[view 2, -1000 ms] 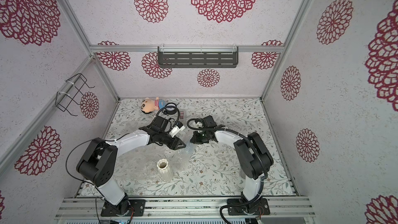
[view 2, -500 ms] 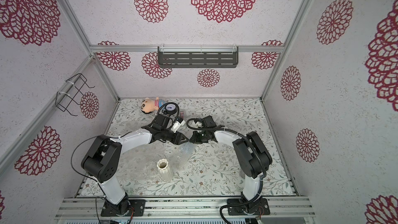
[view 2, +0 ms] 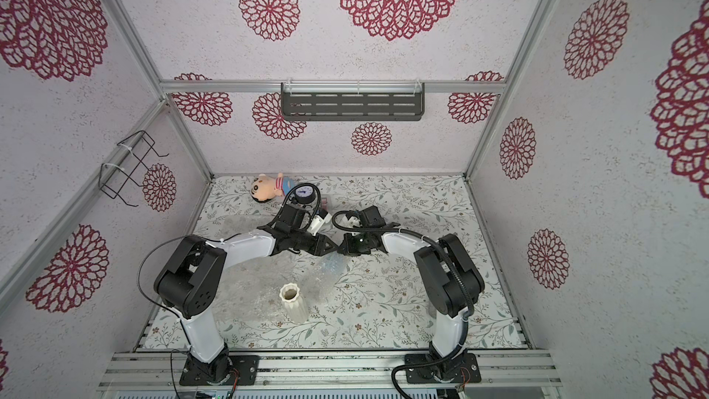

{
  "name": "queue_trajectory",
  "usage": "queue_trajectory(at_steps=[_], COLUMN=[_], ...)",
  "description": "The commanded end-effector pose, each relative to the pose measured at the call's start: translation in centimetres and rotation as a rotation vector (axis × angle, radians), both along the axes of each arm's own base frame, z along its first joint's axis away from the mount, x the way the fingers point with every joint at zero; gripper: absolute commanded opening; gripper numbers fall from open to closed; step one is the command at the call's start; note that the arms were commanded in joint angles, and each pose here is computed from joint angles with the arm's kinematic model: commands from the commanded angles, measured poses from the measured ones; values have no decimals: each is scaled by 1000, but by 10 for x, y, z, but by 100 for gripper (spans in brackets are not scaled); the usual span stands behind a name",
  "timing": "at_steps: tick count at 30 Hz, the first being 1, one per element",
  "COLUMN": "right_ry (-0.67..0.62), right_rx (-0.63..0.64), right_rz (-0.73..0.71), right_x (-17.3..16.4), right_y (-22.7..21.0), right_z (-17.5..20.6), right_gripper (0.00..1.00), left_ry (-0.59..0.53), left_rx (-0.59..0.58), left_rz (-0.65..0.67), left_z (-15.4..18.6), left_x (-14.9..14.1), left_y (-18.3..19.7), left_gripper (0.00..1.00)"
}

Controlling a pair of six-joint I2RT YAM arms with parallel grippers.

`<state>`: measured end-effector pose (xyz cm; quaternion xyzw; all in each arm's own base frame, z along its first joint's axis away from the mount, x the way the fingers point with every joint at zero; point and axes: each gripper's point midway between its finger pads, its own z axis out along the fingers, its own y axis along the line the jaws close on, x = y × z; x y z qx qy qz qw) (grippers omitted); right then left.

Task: Wrap vases in bubble wrap
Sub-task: Stick the tape on the bubble wrap.

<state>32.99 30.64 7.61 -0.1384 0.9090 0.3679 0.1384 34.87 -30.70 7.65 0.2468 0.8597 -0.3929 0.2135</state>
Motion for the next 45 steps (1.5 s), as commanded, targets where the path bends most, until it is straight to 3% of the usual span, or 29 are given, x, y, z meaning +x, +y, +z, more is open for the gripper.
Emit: queue_trajectory(at_steps=[1,4,10,16,28,35,40,45], right_ry=[-11,-13,-29,-35,-86,-107,-135,-139], right_rx=[-16,-19,-30,-28,-94,-95,-81,-76], right_rz=[17,20,21,27,5,-2,-13,-35], right_x=[3,3,5,5,8,9,9,8], right_y=[3,3,1,1,-12,-14,-16,-19], right_z=[-2,-2,0,3,14,22,37,47], right_gripper=[0,0,0,2,18,23,24,14], left_ry=[5,12,29,35,19,12,10,4], left_rx=[-29,-16,45,99,160,167,167,160], left_rz=[-34,-40,-36,-4,12,17,22,28], left_z=[-2,-6,-21,-31,-36,-35,-34,-31], left_x=[-2,-5,-9,-8,-10,-11,-12,-11], left_y=[-11,-10,-4,3,6,8,9,9], left_gripper=[27,26,10,0,0,0,0,0])
